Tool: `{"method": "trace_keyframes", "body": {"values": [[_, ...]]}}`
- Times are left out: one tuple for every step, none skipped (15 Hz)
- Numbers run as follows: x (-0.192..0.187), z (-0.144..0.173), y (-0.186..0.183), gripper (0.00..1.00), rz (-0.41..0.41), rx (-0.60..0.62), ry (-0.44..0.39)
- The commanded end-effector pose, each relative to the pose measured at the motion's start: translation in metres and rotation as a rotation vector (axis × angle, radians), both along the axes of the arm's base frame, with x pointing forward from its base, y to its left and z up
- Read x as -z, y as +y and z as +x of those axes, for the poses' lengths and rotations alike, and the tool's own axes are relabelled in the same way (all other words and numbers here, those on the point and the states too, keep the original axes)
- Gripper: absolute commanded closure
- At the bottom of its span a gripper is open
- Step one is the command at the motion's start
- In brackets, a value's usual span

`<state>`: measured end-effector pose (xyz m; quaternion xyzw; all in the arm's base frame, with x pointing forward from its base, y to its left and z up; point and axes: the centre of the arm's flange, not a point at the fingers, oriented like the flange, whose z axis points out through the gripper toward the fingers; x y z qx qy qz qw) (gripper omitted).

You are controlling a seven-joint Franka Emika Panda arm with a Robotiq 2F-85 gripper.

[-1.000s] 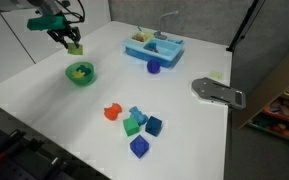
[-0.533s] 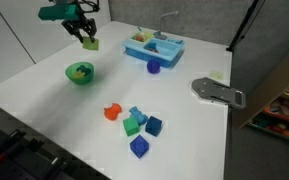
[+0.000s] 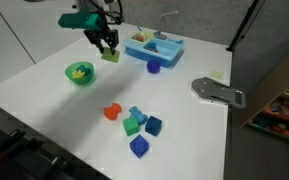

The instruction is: Remove the yellow block from the green bowl and put it on the table

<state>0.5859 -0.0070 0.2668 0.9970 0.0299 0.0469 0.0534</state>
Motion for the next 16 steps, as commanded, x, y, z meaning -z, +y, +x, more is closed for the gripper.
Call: {"method": "trace_keyframes", "body": {"values": [[0.014, -0.020, -0.036, 0.69, 0.037, 0.049, 0.047], [0.022, -0.024, -0.044, 0.69, 0.050, 0.059, 0.066], [0.033, -0.028, -0.050, 0.69, 0.059, 0.069, 0.091], [0.043, -0.033, -0.054, 0.69, 0.074, 0.070, 0.115], [0.054, -0.037, -0.057, 0.69, 0.085, 0.071, 0.140], [0.064, -0.040, -0.058, 0.69, 0.094, 0.071, 0.162], [0.075, -0.043, -0.057, 0.69, 0.107, 0.065, 0.188], [0.084, -0.045, -0.056, 0.69, 0.118, 0.061, 0.209], [0.093, -0.046, -0.053, 0.69, 0.126, 0.054, 0.232], [0.103, -0.047, -0.049, 0.69, 0.135, 0.049, 0.256], [0.112, -0.049, -0.045, 0.69, 0.143, 0.044, 0.277], [0.120, -0.051, -0.042, 0.69, 0.148, 0.038, 0.295], [0.127, -0.052, -0.039, 0.69, 0.156, 0.034, 0.314], [0.133, -0.054, -0.036, 0.69, 0.160, 0.033, 0.329], [0.137, -0.055, -0.035, 0.69, 0.162, 0.031, 0.342], [0.141, -0.057, -0.033, 0.69, 0.165, 0.032, 0.354]]}}
